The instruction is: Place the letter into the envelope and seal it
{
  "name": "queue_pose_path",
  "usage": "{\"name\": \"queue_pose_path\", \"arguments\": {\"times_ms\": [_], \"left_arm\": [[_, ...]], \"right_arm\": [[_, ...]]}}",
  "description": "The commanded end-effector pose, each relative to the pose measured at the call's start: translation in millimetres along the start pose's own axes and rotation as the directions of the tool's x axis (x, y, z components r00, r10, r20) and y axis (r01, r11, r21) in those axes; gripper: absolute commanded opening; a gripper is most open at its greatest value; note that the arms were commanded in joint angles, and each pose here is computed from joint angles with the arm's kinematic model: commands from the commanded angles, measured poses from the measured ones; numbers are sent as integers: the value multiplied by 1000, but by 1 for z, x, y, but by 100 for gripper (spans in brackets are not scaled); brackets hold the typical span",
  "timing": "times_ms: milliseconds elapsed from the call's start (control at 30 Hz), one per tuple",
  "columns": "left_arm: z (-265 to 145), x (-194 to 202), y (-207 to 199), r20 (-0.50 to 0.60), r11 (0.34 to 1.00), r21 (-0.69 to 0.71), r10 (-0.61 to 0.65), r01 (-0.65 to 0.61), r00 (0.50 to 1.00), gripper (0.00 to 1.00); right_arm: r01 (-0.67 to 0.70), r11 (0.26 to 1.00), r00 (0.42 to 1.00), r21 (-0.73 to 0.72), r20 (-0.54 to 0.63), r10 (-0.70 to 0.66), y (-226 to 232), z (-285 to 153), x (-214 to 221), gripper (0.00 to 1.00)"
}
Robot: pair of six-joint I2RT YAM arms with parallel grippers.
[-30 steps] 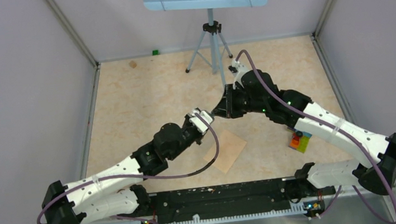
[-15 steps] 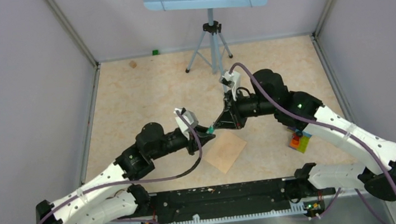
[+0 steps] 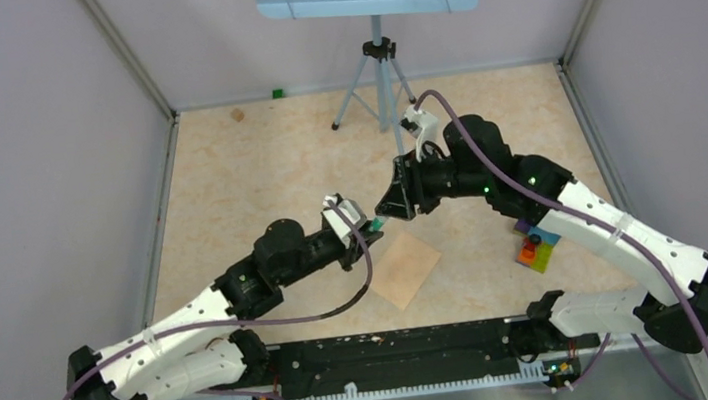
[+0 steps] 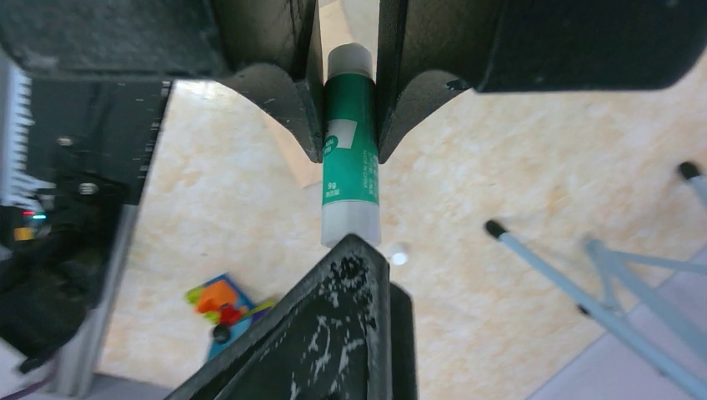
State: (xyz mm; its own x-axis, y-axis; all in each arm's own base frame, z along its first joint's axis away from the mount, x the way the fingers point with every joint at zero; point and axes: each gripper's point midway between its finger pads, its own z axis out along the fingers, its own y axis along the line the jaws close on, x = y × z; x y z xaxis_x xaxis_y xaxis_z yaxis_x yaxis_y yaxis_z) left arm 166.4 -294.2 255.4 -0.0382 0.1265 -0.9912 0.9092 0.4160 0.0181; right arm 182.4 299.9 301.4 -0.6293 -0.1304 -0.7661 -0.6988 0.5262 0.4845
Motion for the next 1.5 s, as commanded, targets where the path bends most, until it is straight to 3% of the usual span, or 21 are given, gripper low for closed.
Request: {"name": "queue_pose_path", "arguments": {"times_ms": [0,167,467,600,767,867,1033,1167,1300,1467], "left_arm": [[2,-18,40,16,959,-227,175,-167,985,0],[6,-18,48,-11,927,-281,254,-247,967,0],[13,-12,44,-17,927,-261,273,-268,962,0],[14,-11,43,-18,929,-256,272,-268,962,0],[15,-9,41,-19,933,-244,267,-263,964,0],[16,-13,36,-7,954,-229,195,-192,981,0],[14,-33,-8,69,996,19,89,-90,994,0],[-2,-54,-49,125,958,286,-44,6,991,0],[-16,-67,-70,145,904,424,-124,51,982,0],[-22,-69,-77,146,876,477,-164,76,975,0]], "right_arm": [[-221,966,972,138,109,207,-18,-1,-18,46],[-273,948,960,167,111,257,-28,9,-11,41],[-302,945,950,127,120,288,-23,23,-12,41],[-303,944,950,130,114,289,-24,25,-10,33],[-295,947,953,129,110,282,-25,26,-8,11],[-232,968,971,100,88,224,-20,25,-8,5],[29,1000,999,-1,17,-29,-8,16,-3,3],[209,971,978,-116,-6,-211,5,10,5,1],[287,935,956,-209,-5,-295,15,4,13,0],[302,926,950,-226,-9,-312,17,0,18,3]]}}
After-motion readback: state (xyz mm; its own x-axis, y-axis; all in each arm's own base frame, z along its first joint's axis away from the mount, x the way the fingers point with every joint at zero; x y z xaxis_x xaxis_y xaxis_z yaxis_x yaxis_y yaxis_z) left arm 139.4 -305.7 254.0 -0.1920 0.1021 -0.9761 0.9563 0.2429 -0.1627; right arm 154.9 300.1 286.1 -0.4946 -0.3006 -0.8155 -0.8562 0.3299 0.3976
